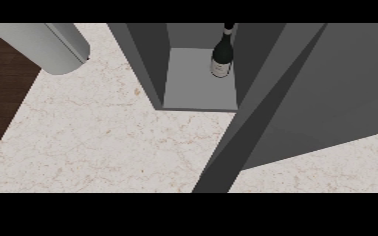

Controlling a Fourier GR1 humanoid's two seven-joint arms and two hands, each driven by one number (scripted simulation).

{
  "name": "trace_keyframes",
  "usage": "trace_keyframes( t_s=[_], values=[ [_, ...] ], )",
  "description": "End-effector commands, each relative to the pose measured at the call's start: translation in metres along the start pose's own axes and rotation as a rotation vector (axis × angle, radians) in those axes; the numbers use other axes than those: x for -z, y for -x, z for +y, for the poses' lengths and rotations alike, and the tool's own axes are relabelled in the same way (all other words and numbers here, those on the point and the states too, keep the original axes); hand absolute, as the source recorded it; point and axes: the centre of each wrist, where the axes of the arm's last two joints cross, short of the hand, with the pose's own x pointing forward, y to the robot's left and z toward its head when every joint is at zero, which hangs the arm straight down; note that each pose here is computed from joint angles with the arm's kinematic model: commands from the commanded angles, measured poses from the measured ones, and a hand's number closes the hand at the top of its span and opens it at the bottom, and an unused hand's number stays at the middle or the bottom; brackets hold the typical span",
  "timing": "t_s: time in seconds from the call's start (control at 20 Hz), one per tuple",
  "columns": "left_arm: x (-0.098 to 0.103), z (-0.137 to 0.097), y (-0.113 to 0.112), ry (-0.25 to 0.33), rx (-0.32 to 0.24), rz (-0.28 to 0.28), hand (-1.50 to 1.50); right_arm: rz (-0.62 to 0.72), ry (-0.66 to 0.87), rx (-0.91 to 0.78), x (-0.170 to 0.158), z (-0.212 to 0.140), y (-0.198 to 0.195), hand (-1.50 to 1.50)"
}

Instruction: Pick up the wine, place it into the cabinet and close the cabinet

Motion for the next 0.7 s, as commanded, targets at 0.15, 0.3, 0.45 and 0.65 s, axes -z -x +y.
trace_keyframes(
  t_s=[0.15, 0.3, 0.45, 0.65],
  values=[
    [0.007, 0.040, -0.017, 0.029, 0.009, -0.008, -1.50, -0.025, 0.024, -0.124, 0.056, 0.022, -0.010, 1.50],
    [-0.005, 0.028, -0.027, 0.049, -0.026, 0.004, -1.50, -0.004, 0.073, -0.123, 0.085, 0.024, 0.002, 1.50],
    [0.007, 0.049, -0.030, 0.043, -0.004, -0.011, -1.50, -0.006, 0.116, -0.127, 0.112, 0.008, -0.012, 1.50],
    [0.012, 0.056, -0.035, 0.034, 0.003, -0.021, -1.50, 0.008, 0.144, -0.140, 0.141, -0.013, -0.024, 1.50]
  ],
)
